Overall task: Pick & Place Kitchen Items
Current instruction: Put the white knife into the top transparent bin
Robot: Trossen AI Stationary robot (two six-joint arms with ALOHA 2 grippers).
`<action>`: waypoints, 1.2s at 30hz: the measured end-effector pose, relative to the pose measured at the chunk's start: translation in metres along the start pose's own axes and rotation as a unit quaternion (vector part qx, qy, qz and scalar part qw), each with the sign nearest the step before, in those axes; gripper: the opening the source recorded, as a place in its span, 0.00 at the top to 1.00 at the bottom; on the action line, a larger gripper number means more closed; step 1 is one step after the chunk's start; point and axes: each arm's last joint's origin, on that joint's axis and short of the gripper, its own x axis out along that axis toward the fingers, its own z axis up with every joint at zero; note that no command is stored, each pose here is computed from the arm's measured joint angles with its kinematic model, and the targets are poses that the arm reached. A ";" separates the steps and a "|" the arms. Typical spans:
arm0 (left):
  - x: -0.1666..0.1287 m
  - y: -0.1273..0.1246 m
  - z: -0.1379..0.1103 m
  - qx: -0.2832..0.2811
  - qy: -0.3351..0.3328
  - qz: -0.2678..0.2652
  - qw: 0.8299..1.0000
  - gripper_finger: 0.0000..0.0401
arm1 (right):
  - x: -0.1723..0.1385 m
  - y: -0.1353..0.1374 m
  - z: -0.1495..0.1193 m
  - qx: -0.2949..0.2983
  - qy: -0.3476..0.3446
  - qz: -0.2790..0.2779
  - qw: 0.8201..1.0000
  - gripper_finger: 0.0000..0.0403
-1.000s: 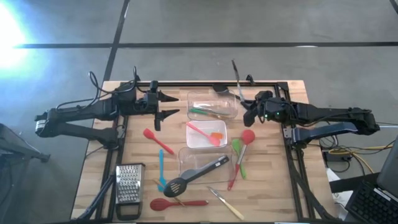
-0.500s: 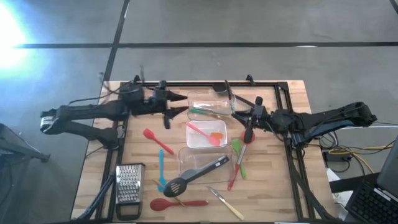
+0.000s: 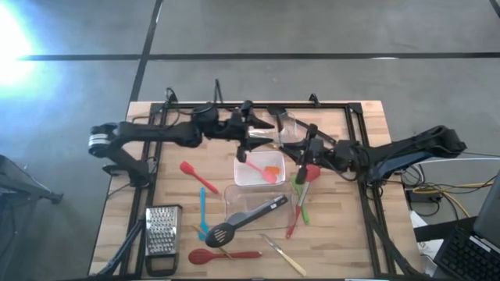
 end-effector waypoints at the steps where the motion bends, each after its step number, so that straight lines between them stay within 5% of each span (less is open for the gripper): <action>1: 0.006 0.002 0.001 -0.001 0.004 -0.007 1.000 0.49 | 0.001 0.001 0.002 -0.002 -0.002 0.002 1.000 0.95; 15: 0.026 0.006 0.003 -0.015 0.029 -0.057 0.998 0.53 | 0.005 0.002 0.004 -0.011 0.004 0.002 1.000 0.95; 24: 0.026 0.006 0.002 -0.011 0.037 -0.058 0.998 0.92 | 0.005 0.002 0.004 -0.012 0.006 0.000 1.000 0.95; 32: 0.023 0.007 0.009 -0.011 0.077 -0.066 0.995 0.91 | 0.005 0.002 0.001 0.006 0.018 0.002 1.000 0.94; 36: 0.019 0.007 0.024 -0.002 0.125 -0.069 0.990 0.91 | 0.003 0.001 0.000 0.018 0.038 -0.001 0.999 0.82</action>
